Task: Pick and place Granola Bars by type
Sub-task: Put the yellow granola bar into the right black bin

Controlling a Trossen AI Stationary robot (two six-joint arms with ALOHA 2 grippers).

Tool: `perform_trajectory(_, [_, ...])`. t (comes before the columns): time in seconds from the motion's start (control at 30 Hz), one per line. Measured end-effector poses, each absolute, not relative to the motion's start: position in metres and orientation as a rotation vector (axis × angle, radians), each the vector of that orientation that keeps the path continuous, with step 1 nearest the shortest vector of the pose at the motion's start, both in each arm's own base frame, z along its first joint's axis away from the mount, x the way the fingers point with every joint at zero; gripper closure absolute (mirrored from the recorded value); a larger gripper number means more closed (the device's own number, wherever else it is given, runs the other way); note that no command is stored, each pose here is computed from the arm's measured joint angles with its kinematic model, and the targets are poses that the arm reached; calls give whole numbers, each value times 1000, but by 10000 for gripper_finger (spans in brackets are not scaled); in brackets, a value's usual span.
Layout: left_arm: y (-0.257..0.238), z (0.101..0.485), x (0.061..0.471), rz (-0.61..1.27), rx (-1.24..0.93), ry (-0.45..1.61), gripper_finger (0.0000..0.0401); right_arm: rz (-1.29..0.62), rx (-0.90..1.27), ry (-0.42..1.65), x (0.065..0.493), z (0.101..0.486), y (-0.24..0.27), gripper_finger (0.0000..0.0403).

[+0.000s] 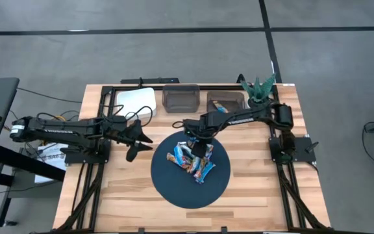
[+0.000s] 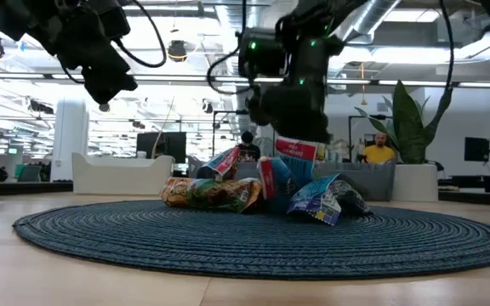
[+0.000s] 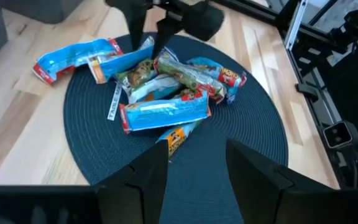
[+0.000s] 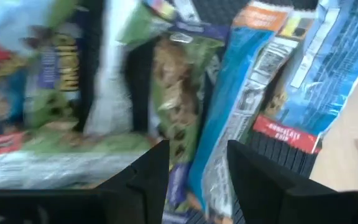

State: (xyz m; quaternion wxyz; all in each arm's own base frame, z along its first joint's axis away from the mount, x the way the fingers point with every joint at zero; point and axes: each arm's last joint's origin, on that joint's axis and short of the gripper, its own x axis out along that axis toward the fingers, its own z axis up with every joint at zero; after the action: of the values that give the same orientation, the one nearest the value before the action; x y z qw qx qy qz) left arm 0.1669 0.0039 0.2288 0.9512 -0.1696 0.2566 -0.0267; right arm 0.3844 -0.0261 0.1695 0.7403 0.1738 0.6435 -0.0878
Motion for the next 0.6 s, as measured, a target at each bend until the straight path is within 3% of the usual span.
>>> perform_trajectory(0.2, [4, 229, 167, -42, -350, 516, 248, -217, 397, 1399, 386, 165, -37, 271])
perform_trajectory(0.6, [4, 229, 167, -42, -363, 518, 248, -197, 405, 1385, 388, 166, -35, 371])
